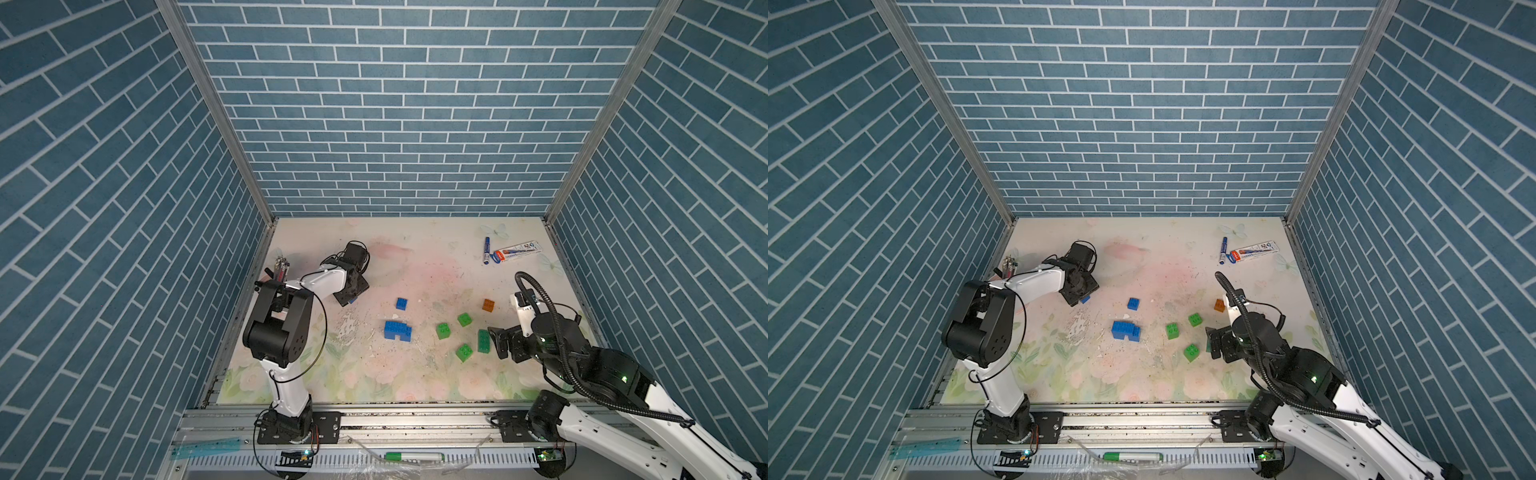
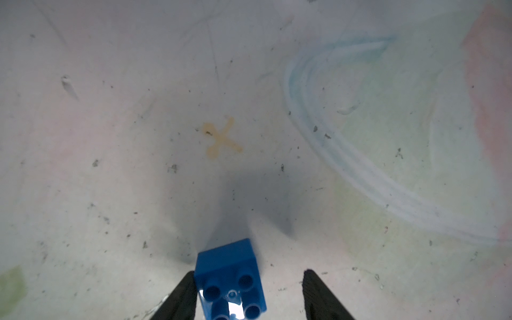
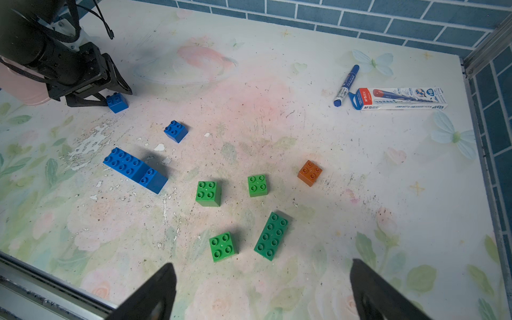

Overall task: Assemble the letter h with lego
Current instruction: Pick up the lego brick from the center of the board.

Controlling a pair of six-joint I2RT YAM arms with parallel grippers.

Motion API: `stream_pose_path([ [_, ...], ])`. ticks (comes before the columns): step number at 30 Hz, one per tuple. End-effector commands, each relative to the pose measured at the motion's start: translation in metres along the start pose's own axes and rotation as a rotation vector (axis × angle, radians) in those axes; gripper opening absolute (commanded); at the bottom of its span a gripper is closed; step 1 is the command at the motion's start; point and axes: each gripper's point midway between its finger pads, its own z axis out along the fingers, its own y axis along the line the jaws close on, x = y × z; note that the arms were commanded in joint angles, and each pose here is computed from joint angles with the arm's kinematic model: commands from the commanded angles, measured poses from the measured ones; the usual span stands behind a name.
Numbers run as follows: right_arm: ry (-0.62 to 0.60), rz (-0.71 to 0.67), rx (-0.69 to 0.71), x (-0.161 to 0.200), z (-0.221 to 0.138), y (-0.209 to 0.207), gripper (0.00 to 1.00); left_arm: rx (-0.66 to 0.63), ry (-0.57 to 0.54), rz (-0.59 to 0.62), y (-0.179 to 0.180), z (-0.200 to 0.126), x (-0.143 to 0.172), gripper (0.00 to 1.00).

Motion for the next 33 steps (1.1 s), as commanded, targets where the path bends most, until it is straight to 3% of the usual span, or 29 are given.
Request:
stream_pose_path([
  [1,0.004,0.013,0.017,0.002,0.004,-0.002,0.97,-0.055,-0.001,-0.001,0.015,0.009,0.003,0.61],
  [30,0.008,0.012,0.026,0.002,0.006,-0.003,0.94,-0.060,-0.005,0.038,0.016,0.011,0.002,0.43],
  [33,0.009,0.011,0.026,0.002,0.006,-0.003,0.94,-0.050,-0.009,0.047,0.014,0.004,0.000,0.33],
])
